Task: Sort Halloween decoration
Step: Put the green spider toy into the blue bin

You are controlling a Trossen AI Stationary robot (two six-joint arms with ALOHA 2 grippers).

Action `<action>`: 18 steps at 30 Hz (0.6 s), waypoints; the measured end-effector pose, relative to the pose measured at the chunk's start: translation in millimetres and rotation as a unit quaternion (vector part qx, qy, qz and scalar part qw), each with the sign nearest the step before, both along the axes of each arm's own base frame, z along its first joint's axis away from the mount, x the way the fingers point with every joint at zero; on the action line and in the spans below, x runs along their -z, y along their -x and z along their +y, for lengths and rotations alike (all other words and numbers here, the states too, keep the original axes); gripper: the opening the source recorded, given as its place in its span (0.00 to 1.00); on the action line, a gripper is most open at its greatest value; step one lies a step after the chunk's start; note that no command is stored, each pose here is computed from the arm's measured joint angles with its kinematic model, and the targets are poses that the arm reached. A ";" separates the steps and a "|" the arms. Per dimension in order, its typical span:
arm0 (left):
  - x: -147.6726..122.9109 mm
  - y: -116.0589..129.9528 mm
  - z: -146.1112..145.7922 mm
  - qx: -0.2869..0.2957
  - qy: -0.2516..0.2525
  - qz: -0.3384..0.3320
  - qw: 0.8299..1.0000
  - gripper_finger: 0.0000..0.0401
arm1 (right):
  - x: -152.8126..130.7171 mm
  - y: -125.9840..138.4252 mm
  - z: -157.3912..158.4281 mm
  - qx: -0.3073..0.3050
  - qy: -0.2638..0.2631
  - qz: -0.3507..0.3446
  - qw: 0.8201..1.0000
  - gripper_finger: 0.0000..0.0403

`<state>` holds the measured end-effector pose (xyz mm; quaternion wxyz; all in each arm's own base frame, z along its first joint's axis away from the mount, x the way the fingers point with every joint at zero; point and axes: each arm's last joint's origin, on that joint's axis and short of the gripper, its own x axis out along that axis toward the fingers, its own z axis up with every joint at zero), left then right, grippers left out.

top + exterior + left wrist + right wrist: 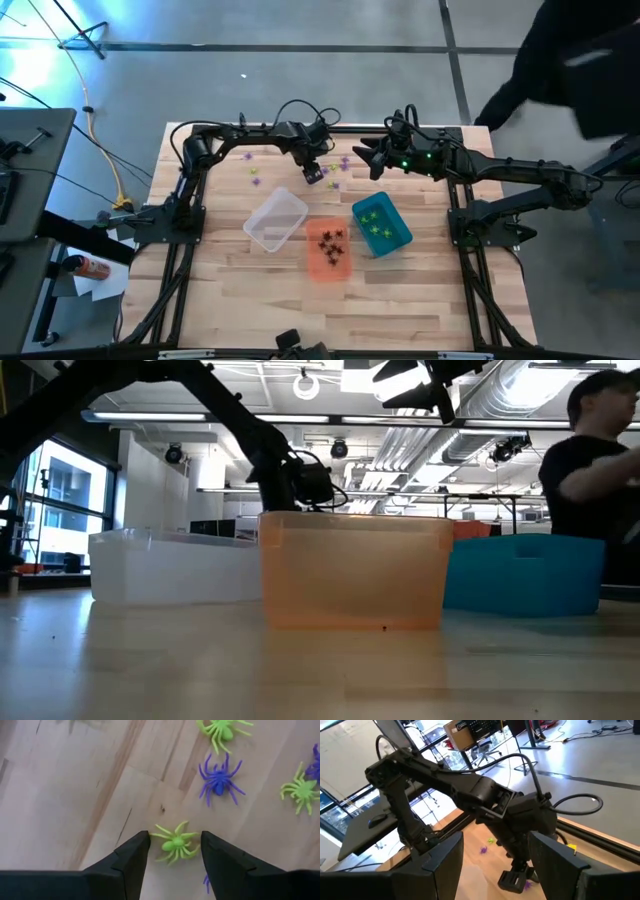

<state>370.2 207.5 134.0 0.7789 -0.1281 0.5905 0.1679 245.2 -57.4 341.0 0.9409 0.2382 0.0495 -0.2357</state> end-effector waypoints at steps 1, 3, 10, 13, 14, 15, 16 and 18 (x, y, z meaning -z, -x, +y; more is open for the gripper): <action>0.2 -0.1 -0.3 0.003 -0.003 0.002 1.000 0.42 | 0.0 0.0 0.0 0.001 -0.001 -0.001 1.000 0.55; 0.3 -0.1 -0.8 0.015 -0.006 0.005 1.000 0.38 | 0.0 0.0 0.0 0.003 -0.010 -0.004 1.000 0.55; -14.8 14.6 2.3 0.026 0.008 0.023 0.999 0.03 | 1.3 0.3 0.0 0.003 -0.010 0.002 1.000 0.55; -38.4 22.9 8.2 0.017 -0.004 -0.003 1.000 0.02 | 1.3 0.3 0.0 0.003 -0.010 0.003 1.000 0.55; -48.1 26.1 10.0 0.014 -0.007 -0.016 1.000 0.01 | 1.3 0.3 0.0 0.003 -0.010 0.003 1.000 0.55; -57.9 29.3 12.4 0.012 -0.007 -0.035 0.999 0.01 | 1.3 0.3 0.0 0.003 -0.010 0.003 1.000 0.55; -67.9 33.4 13.8 0.011 -0.002 -0.052 0.999 0.01 | 1.2 0.3 0.0 0.003 -0.010 0.002 1.000 0.55; -88.5 40.7 14.6 0.013 0.004 -0.090 0.996 0.01 | 1.2 0.3 0.0 0.003 -0.010 0.003 1.000 0.55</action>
